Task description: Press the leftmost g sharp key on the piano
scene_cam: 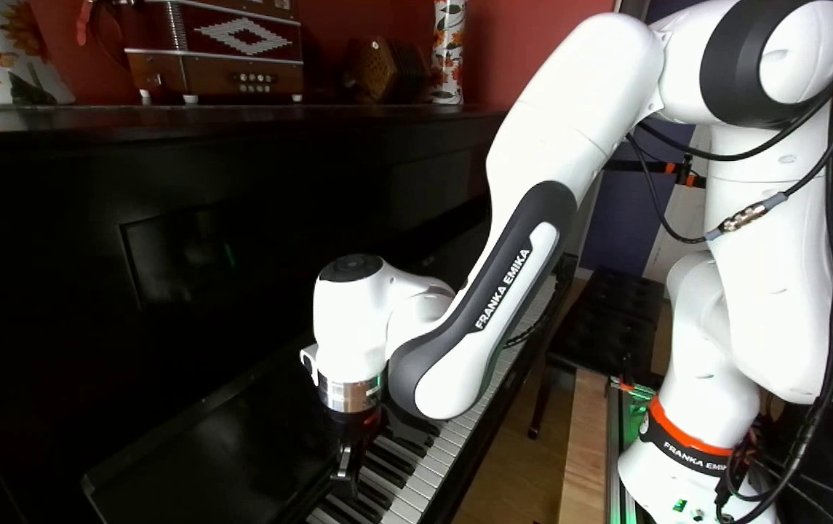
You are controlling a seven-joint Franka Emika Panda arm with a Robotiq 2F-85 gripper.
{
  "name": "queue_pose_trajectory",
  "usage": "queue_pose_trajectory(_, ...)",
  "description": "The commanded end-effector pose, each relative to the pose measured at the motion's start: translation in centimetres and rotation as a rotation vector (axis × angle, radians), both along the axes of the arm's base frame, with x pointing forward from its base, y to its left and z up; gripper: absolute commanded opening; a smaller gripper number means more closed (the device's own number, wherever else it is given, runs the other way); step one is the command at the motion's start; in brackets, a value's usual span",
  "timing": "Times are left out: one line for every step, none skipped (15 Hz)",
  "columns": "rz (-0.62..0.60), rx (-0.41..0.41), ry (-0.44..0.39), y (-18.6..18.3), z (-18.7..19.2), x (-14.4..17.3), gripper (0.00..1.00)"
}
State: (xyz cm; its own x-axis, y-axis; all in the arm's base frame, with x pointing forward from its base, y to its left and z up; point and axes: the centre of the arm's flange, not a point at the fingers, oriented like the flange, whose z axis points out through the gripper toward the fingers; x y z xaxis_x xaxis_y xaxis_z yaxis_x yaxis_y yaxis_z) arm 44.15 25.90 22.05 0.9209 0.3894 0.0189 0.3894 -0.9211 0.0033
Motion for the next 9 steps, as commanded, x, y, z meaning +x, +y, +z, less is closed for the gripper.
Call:
queue_pose_trajectory(0.092, 0.004, 0.074, -0.5, 4.6, -1.9, 0.86)
queue_pose_trajectory(0.131, 0.008, 0.079, -0.3, 5.9, -2.3, 0.93)
queue_pose_trajectory(0.160, 0.010, 0.084, -0.1, 7.0, -2.5, 0.99)
queue_pose_trajectory(0.186, 0.003, 0.084, 0.0, 8.5, -3.0, 1.00)
queue_pose_trajectory(0.206, -0.004, 0.086, -0.1, 9.8, -3.4, 1.00)
queue_pose_trajectory(0.221, -0.004, 0.071, -0.1, 11.4, -3.8, 1.00)
queue_pose_trajectory(0.235, -0.003, 0.062, -0.2, 12.7, -4.1, 1.00)
queue_pose_trajectory(0.256, -0.003, 0.044, -0.3, 14.4, -4.5, 1.00)
queue_pose_trajectory(0.270, -0.005, 0.024, -0.4, 15.8, -4.9, 1.00)
